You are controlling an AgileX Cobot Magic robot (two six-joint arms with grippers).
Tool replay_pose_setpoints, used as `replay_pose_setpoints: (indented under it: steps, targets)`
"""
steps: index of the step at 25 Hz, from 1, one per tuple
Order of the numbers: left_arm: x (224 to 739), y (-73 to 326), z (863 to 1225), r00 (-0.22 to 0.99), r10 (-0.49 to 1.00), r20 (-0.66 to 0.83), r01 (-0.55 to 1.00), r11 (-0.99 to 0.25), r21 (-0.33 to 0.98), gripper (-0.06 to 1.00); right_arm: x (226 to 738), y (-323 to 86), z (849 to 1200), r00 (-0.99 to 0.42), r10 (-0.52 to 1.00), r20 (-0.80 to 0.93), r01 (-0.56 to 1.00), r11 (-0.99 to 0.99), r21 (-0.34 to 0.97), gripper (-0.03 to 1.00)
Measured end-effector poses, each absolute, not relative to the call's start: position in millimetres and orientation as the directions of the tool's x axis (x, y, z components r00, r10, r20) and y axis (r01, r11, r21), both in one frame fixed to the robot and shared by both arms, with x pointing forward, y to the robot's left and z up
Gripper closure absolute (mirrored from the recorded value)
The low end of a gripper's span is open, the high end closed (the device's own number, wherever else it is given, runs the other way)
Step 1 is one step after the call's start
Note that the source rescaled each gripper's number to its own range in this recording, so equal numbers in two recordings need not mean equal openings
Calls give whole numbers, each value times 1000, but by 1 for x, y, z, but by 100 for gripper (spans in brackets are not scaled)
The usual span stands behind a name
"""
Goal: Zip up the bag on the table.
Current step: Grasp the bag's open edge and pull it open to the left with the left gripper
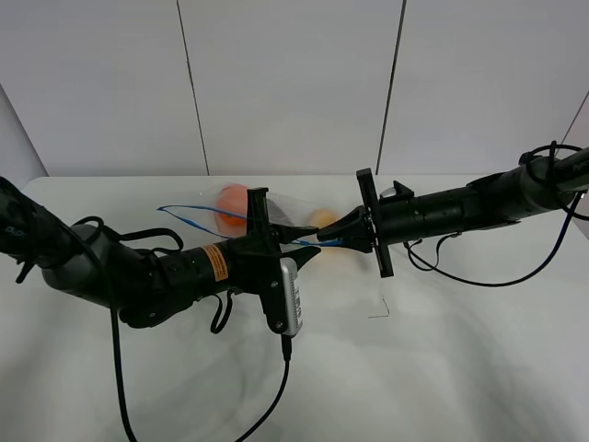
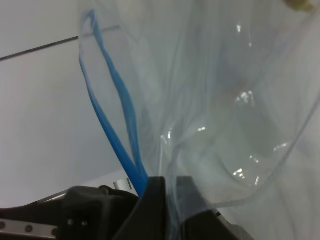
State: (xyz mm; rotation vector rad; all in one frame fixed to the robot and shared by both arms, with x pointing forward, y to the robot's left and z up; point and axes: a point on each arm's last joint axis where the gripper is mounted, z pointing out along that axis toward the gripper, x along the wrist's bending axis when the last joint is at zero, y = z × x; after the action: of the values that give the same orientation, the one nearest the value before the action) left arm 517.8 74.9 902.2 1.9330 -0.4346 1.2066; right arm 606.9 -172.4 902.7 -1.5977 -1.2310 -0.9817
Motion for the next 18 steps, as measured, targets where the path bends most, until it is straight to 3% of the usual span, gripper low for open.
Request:
replay_pose_setpoints:
  steps: [6,18]
  targets:
    - [512,76,900,491,82,867,-665,-608,434,76,607,-172,903,200,292,935,977,-134,-167,97]
    - [513,76,900,498,102,861,-648,-617,448,78,607,-172,903,200,293,935,977,-133,-167,97]
